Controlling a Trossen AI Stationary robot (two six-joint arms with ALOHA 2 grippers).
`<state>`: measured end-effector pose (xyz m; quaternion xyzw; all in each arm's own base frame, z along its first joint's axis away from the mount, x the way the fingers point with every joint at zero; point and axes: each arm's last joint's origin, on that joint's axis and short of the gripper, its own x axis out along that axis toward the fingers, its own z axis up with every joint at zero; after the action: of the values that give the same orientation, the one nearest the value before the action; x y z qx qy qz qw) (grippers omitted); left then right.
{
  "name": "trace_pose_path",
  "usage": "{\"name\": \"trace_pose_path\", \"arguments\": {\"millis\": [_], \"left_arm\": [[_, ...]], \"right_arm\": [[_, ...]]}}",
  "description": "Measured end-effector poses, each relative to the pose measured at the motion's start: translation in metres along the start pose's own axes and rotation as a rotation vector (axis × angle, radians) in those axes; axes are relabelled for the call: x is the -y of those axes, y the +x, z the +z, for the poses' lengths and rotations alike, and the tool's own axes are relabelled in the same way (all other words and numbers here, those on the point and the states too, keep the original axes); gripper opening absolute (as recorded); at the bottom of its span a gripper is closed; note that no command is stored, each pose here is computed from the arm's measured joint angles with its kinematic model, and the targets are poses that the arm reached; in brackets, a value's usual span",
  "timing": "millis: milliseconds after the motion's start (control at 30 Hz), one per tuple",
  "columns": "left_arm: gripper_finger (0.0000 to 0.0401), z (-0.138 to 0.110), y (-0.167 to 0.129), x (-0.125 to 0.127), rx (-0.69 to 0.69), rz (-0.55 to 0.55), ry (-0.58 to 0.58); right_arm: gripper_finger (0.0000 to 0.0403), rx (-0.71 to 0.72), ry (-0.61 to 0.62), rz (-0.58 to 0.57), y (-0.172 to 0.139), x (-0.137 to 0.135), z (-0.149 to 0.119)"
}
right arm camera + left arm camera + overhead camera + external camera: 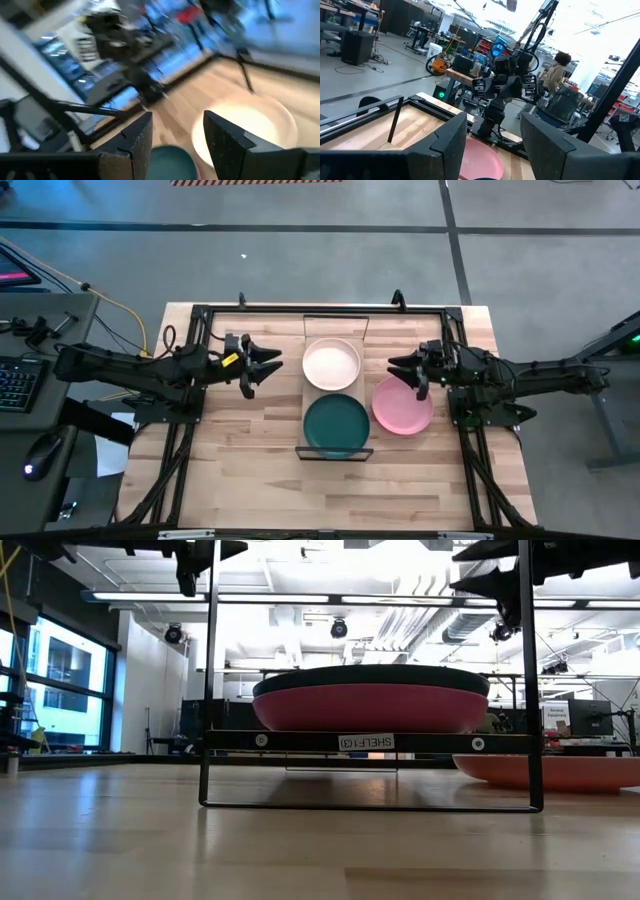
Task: Place and stack plates onto a shelf
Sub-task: Stack the light pink plate on top of the green plate on the shelf
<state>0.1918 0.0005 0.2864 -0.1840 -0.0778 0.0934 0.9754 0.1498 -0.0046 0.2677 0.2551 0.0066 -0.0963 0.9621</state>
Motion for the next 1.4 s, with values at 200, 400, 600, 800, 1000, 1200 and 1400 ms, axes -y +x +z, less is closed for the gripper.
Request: {"name": "trace_pose_path", "arguments": {"millis": [200,400,600,800,1000,1200,1400], "left_arm": [[0.0175,0.0,0.0,0.0,0.0,0.001,0.001],[0.0175,0.0,0.0,0.0,-0.001,0.002,0.001],[0.0175,0.0,0.0,0.0,-0.001,0.001,0.001],[0.0175,0.0,0.0,0.0,-0.001,0.001,-0.006],[0.0175,0.0,0.0,0.0,-0.001,0.001,-0.006],[0.0175,0.0,0.0,0.0,-0.001,0.002,-0.006],[0.0175,0.0,0.0,0.0,-0.001,0.001,-0.008]], "right_arm": [[0.0158,-0.345,0.012,-0.365,0.007,0.0,0.004],[0.0158,-0.69,0.096,-0.757,0.002,0.022,-0.017],[0.0158,-0.879,0.237,-0.94,-0.005,0.049,-0.046],[0.0158,-0.965,0.219,-0.984,-0.004,0.069,-0.053],[0.0158,-1.1,0.195,-0.863,0.005,0.076,-0.057],[0.0158,-1.157,0.156,-0.912,0.012,0.084,-0.065],[0.0158,-1.199,0.118,-0.923,0.019,0.091,-0.071]]}}
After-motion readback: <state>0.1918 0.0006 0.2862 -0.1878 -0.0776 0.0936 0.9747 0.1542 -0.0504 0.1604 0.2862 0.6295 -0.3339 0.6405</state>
